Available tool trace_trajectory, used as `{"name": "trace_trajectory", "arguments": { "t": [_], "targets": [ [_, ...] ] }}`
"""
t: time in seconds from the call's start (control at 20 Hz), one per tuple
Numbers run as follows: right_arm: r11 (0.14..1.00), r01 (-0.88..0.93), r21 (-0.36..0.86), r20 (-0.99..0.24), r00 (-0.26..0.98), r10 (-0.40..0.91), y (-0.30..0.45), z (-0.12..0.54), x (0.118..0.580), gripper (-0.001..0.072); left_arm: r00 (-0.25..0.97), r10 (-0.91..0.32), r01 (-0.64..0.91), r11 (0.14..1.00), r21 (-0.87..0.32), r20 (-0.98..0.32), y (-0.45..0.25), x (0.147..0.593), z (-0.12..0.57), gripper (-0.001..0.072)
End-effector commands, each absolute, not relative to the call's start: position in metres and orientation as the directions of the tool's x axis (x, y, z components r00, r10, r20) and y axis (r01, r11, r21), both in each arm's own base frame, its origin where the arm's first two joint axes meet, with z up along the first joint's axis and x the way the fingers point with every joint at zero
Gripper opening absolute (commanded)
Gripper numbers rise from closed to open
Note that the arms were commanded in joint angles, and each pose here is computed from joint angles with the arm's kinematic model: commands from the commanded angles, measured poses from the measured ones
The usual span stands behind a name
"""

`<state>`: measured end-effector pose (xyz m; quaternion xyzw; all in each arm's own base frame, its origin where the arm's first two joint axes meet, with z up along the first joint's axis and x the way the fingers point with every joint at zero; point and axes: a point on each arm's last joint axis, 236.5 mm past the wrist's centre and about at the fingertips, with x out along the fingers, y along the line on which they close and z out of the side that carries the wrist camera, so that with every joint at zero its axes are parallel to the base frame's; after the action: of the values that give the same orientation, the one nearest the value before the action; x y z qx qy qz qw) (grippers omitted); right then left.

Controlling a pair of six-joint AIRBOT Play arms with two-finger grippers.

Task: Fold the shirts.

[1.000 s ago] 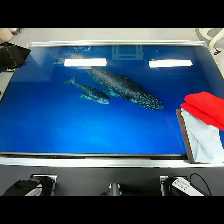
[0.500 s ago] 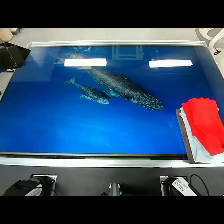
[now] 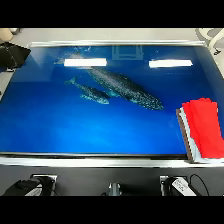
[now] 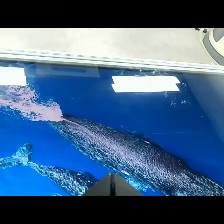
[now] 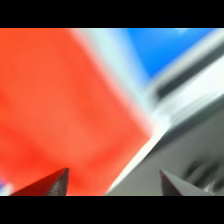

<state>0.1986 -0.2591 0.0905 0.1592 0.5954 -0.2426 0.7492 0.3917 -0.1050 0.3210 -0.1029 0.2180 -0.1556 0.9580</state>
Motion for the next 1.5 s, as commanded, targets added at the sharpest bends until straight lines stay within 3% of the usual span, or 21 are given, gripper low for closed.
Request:
{"name": "trace_trajectory", "arguments": {
  "t": [0.0, 0.1, 0.2, 0.25, 0.3, 0.35, 0.4, 0.5, 0.65, 1.45],
  "targets": [
    [0.851, 0.447, -0.275, -0.699, 0.515, -0.496, -0.306, 0.222, 0.284, 0.0546, 0.86, -0.32, 0.247, 0.943, -0.224, -0.398, -0.102, 0.408, 0.312, 0.0024],
    [0.858, 0.293, -0.423, -0.521, 0.696, -0.495, -0.266, 0.291, 0.346, 0.0546, 0.833, -0.194, 0.167, 0.981, -0.1, -0.518, -0.078, 0.432, 0.272, 0.0024],
    [0.898, 0.098, -0.428, -0.526, 0.782, -0.336, -0.186, 0.293, 0.393, 0.0547, 0.722, 0.043, -0.004, 0.998, 0.058, -0.69, -0.03, 0.445, 0.208, 0.0028],
    [0.929, 0.001, -0.369, -0.596, 0.767, -0.237, -0.144, 0.272, 0.407, 0.0548, 0.624, 0.131, -0.073, 0.991, 0.11, -0.771, -0.013, 0.441, 0.173, 0.0135],
    [0.954, -0.085, -0.286, -0.692, 0.707, -0.145, -0.102, 0.24, 0.415, 0.0554, 0.525, 0.162, -0.102, 0.987, 0.128, -0.835, -0.006, 0.434, 0.143, 0.046],
    [0.961, -0.166, -0.222, -0.775, 0.628, -0.07, -0.066, 0.208, 0.419, 0.0596, 0.428, 0.173, -0.099, 0.985, 0.144, -0.887, -0.006, 0.426, 0.116, 0.0703],
    [0.95, -0.262, -0.168, -0.853, 0.521, -0.007, -0.03, 0.173, 0.419, 0.0679, 0.337, 0.174, -0.085, 0.984, 0.155, -0.925, -0.009, 0.417, 0.089, 0.0719],
    [0.912, -0.407, -0.054, -0.953, 0.295, 0.075, 0.025, 0.115, 0.406, 0.0694, 0.235, 0.142, 0.014, 0.989, 0.149, -0.962, -0.024, 0.399, 0.05, 0.0719],
    [0.87, -0.492, 0.011, -0.992, 0.104, 0.071, 0.064, 0.075, 0.386, 0.0701, 0.273, 0.126, 0.051, 0.988, 0.145, -0.954, -0.037, 0.395, 0.043, 0.0719],
    [0.854, -0.52, 0.006, -0.994, 0.091, 0.062, 0.07, 0.072, 0.384, 0.0691, 0.282, 0.123, 0.054, 0.988, 0.144, -0.951, -0.038, 0.397, 0.046, 0.0719]
  ]
}}
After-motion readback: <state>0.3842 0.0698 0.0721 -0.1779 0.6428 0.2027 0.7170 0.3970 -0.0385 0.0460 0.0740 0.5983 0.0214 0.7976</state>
